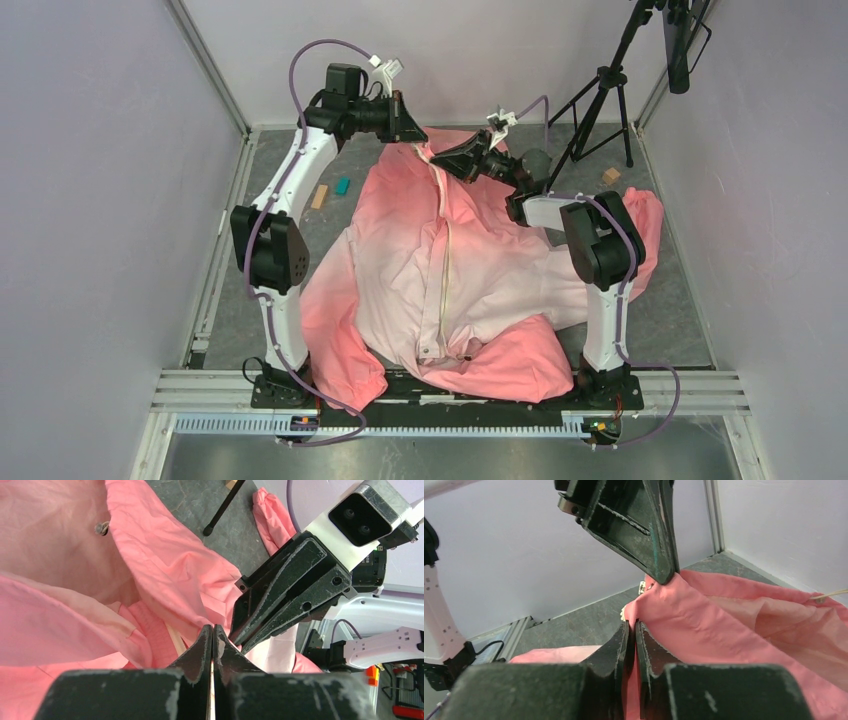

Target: Zip up the jacket

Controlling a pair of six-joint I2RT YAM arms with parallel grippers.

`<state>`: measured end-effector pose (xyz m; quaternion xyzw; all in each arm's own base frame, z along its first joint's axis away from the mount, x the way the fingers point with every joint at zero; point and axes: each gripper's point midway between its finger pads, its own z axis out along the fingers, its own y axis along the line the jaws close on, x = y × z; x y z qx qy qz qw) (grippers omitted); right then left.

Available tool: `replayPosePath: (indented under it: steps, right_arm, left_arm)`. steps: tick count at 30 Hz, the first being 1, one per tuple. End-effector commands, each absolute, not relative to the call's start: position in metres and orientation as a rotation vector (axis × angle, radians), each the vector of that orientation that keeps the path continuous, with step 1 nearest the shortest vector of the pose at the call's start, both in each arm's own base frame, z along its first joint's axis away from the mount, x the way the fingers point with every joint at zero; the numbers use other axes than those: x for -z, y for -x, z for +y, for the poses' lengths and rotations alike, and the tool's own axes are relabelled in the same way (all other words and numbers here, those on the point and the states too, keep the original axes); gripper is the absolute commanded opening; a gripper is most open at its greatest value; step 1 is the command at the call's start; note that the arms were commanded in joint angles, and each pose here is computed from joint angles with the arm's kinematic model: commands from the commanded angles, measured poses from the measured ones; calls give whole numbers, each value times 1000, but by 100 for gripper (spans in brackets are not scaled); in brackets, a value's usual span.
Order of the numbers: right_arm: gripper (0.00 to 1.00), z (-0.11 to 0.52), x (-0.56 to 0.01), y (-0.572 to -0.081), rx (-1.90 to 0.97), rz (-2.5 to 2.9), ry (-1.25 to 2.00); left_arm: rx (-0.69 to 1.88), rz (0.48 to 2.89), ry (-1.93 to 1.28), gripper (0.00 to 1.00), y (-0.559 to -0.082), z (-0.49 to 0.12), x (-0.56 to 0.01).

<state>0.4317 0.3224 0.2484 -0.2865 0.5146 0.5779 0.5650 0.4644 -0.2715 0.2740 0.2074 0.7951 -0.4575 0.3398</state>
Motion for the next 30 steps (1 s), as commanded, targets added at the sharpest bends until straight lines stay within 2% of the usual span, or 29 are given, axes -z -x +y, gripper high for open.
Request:
replayPosePath:
  steps: [1, 2, 4, 8, 12, 14, 17, 22, 30]
  right_arm:
    - [22, 321, -264, -445, -1255, 1212, 670]
    - [27, 317, -258, -453, -1213, 1261, 643]
    - [31, 308, -247, -465, -1137, 1374, 581]
    - [50, 282, -232, -481, -952, 1567, 429]
    - [56, 267, -242, -470, -852, 1630, 370]
    - [63, 269, -247, -458, -823, 1639, 361]
    - [64, 281, -258, -440, -858, 1623, 381]
    - [61, 319, -271, -416, -1010, 1587, 383]
    - [59, 336, -261, -430, -1128, 1612, 168]
  left_arm:
    - [1124, 2017, -543, 2, -469, -265, -297]
    - [1113, 2027, -519, 2, -471, -264, -297]
    - [1102, 2037, -481, 2, -473, -262, -298]
    - [1098, 2031, -411, 2, -476, -259, -302]
    - [1105, 2023, -381, 2, -478, -260, -306]
    - [1112, 2024, -367, 2, -478, -260, -307]
    - [1116, 2033, -334, 2, -479, -259, -308]
    - [1111, 2036, -287, 2, -478, -256, -316]
    - [1099, 2046, -276, 2, -474, -253, -319]
